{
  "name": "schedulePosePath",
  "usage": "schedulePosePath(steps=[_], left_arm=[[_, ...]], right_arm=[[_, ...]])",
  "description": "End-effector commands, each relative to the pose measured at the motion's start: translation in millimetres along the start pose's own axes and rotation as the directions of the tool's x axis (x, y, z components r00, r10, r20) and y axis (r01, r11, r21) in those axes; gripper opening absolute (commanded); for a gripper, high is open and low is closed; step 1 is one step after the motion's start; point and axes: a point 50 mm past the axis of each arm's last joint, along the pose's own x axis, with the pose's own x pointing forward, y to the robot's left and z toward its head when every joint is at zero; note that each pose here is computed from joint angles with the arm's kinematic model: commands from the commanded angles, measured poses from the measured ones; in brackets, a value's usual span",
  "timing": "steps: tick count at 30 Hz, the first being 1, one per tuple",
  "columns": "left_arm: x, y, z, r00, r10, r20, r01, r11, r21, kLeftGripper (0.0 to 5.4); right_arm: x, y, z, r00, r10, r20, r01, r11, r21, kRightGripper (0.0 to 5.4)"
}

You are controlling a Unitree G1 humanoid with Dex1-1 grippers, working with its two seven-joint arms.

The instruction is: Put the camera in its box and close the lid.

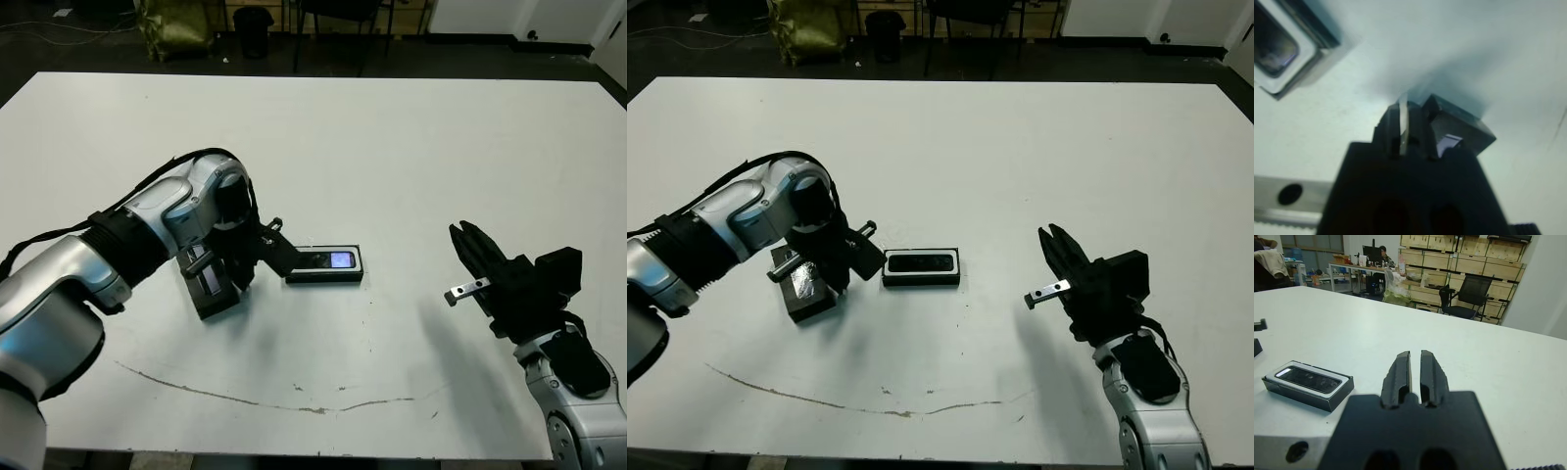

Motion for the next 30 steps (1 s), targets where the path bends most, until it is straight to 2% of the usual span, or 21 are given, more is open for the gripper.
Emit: schedulePosePath(steps=[1,4,7,9,11,16,23,26,28,30], left_arm=[[10,-13,-5,0.998,-0.055,0.018,0.054,0.998,0.025,0.00],[15,-19,-7,0.993,-0.111,0.050,0.112,0.994,-0.020,0.00],[22,-27,-11,0.978,-0.189,0.082,0.200,0.967,-0.158,0.00],[23,-34,-12,0.973,-0.212,0.086,0.225,0.959,-0.175,0.00],[22,-39,-10,0.972,-0.220,0.087,0.230,0.965,-0.124,0.00],[21,-48,-10,0.969,-0.242,0.042,0.245,0.966,-0.083,0.00],[21,-54,-18,0.966,-0.258,0.023,0.256,0.939,-0.228,0.00],[19,-58,-21,0.967,-0.247,0.063,0.255,0.932,-0.256,0.00],[12,-60,-19,0.972,-0.223,0.071,0.234,0.944,-0.234,0.00],[1,-62,-12,0.980,-0.177,0.087,0.189,0.969,-0.161,0.00]], right_arm=[[-2.6,-2.9,-5.4,0.999,-0.009,-0.031,0.009,1.000,0.000,0.00],[-2.5,-2.8,-5.1,1.000,-0.005,-0.020,0.004,1.000,-0.010,0.00],[-2.5,-4.3,-6.2,1.000,-0.001,-0.015,0.001,1.000,-0.011,0.00],[-2.9,-5.3,-6.1,1.000,-0.004,-0.018,0.004,1.000,-0.021,0.00],[-3.5,-5.9,-5.5,1.000,-0.007,-0.023,0.006,1.000,-0.026,0.00],[-3.0,-6.7,-7.1,1.000,-0.006,-0.017,0.006,1.000,-0.013,0.00],[-2.7,-5.9,-6.3,1.000,-0.012,-0.023,0.012,1.000,-0.012,0.00],[-3.1,-6.8,-6.7,1.000,-0.013,-0.024,0.012,1.000,-0.020,0.00],[-3.1,-7.1,-6.7,1.000,-0.011,-0.024,0.011,1.000,-0.026,0.00],[-2.9,-7.2,-7.3,1.000,-0.008,-0.025,0.008,1.000,-0.012,0.00]])
